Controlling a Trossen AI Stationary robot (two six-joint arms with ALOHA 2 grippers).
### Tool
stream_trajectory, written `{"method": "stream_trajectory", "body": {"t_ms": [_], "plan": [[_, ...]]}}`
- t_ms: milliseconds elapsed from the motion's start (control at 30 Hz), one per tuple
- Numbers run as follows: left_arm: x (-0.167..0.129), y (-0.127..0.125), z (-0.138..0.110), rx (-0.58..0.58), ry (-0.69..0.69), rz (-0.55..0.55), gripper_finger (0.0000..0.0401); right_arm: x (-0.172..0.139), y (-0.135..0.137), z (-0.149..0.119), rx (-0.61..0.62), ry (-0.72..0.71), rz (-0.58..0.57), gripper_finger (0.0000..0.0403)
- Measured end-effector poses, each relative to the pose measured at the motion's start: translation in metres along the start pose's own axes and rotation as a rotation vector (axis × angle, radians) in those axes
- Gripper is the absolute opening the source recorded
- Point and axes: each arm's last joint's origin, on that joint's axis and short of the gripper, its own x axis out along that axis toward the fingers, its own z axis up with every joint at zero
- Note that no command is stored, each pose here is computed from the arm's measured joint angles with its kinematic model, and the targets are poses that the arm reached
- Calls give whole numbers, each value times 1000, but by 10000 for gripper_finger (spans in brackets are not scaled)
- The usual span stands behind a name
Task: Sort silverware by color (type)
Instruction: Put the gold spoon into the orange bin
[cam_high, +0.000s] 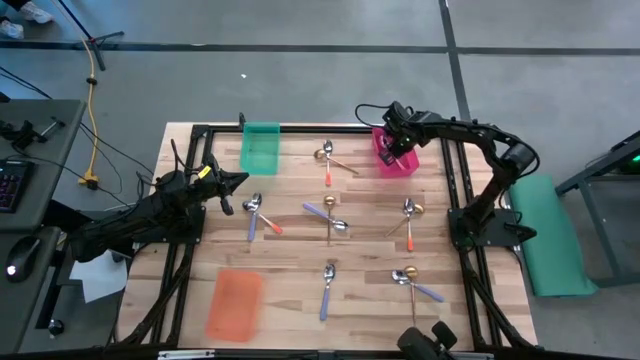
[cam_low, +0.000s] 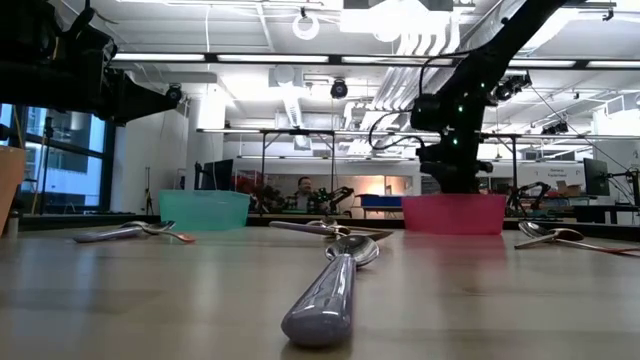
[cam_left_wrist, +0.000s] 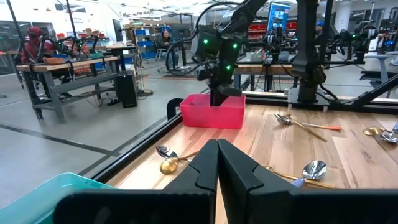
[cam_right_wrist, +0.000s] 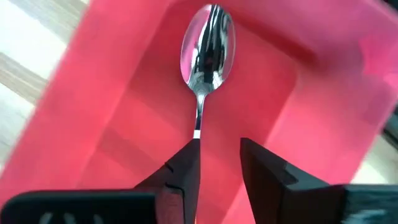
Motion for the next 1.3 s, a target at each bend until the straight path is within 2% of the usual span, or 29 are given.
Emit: {"method": "stream_trajectory", "body": {"t_ms": [233,433,800,1300], "plan": [[0,0,0,0,0,0,0,-40,16,-1,-57,-129,6,49],[0,0,0,0,-1,0,0,-77,29,-7,-50,-253,45,4],[0,0,0,0,0,0,0,-121,36,-19,-62,-404,97,6],[0,0,0,0,0,0,0,-124,39,-21,-39,-412,124,7]]}}
